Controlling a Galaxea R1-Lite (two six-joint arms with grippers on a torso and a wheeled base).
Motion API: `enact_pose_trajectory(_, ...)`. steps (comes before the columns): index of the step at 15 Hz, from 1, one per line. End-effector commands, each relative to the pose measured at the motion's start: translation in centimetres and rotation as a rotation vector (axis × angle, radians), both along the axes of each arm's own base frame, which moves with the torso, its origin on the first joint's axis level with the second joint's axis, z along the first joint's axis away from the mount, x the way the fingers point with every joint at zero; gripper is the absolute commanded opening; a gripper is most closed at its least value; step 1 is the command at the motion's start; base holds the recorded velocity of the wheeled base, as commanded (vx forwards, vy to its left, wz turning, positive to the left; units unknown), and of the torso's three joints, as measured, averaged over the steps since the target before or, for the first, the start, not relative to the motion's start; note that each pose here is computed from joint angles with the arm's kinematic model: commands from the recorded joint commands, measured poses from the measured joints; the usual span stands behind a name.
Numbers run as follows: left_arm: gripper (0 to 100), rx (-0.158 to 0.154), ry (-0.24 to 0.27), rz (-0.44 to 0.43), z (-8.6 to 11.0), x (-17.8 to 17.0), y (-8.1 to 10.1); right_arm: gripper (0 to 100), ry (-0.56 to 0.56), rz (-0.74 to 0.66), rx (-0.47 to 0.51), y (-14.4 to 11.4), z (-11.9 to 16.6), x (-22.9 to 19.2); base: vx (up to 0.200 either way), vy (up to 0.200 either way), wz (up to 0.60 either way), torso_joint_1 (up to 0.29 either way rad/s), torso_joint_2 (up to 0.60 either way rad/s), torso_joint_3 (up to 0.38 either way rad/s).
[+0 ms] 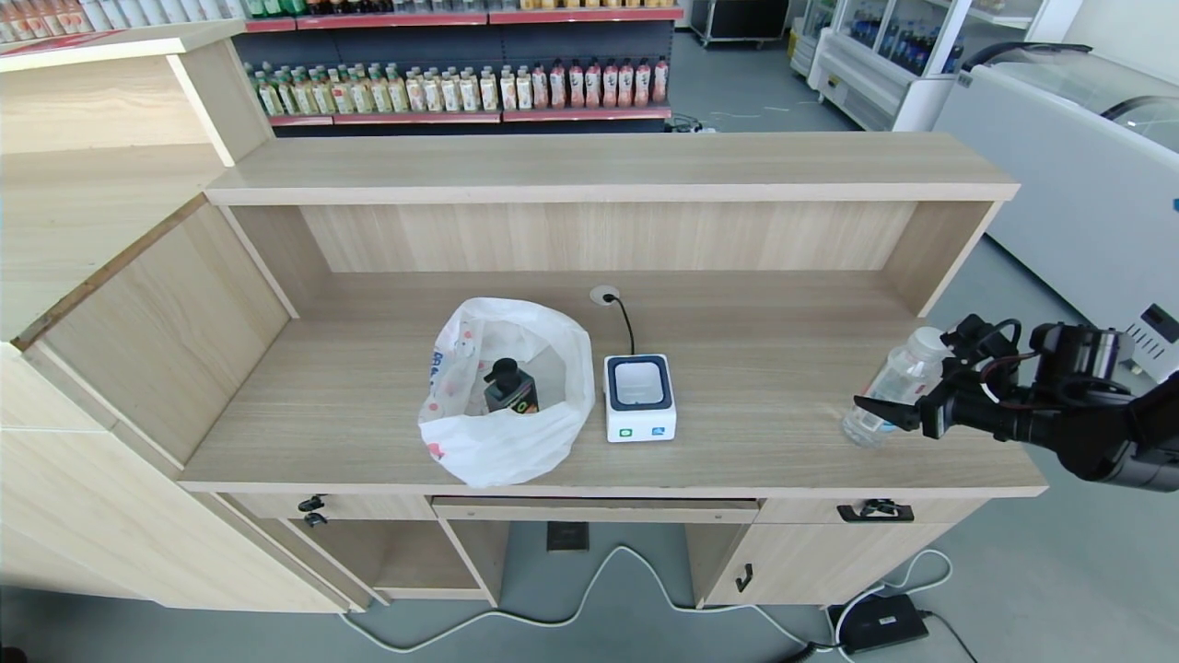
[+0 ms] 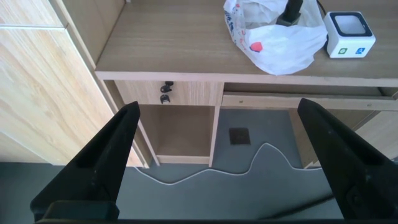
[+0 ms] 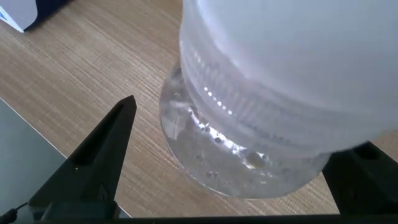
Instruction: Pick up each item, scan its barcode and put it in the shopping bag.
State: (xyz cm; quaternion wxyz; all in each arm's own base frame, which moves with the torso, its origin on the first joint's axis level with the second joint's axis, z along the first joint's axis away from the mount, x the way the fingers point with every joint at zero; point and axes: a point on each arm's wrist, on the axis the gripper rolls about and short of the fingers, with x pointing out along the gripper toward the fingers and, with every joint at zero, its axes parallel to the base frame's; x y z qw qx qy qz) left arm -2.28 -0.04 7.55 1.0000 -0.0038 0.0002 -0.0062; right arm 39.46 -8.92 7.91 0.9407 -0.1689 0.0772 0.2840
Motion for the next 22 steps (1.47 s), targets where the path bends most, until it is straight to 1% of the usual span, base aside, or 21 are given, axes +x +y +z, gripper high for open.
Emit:
enact_pose_trajectory(1,100,0.0,0.0,0.002,0.0,0.0,0.0,100,0.003,0.003,0.001,0.0,-0.5,0.5,0.0,0.0,0.0,0.0,0.0,0.0)
enact_pose_trajectory(4,100,0.0,0.0,0.0,0.0,0.0,0.0,100,-0.014,0.008,0.0,0.0,-0.4,1.4,0.0,0.0,0.0,0.0,0.0,0.0)
enact_pose_trajectory(9,100,0.0,0.0,0.002,0.0,0.0,0.0,100,-0.014,0.032,0.0,0.8,-0.8,2.0,0.0,0.0,0.0,0.0,0.0,0.0)
enact_pose_trajectory(10,100,0.0,0.0,0.0,0.0,0.0,0.0,0,-0.016,0.035,0.0,1.0,-0.8,2.0,0.0,0.0,0.0,0.0,0.0,0.0)
enact_pose_trajectory(16,100,0.0,0.0,0.0,0.0,0.0,0.0,0,-0.025,0.037,-0.002,1.1,-0.1,1.7,0.0,0.0,0.0,0.0,0.0,0.0)
enact_pose_trajectory(18,100,0.0,0.0,0.002,0.0,0.0,0.0,0,-0.031,0.032,0.007,1.1,0.8,1.5,0.0,0.0,0.0,0.0,0.0,0.0)
enact_pose_trajectory(19,100,0.0,0.0,0.0,0.0,0.0,0.0,0,-0.038,0.026,0.029,1.2,1.9,1.1,0.0,0.0,0.0,0.0,0.0,0.0)
enact_pose_trajectory(22,100,0.0,0.0,0.0,0.0,0.0,0.0,0,-0.053,0.023,0.036,1.5,4.4,0.0,0.0,0.0,0.0,0.0,0.0,0.0)
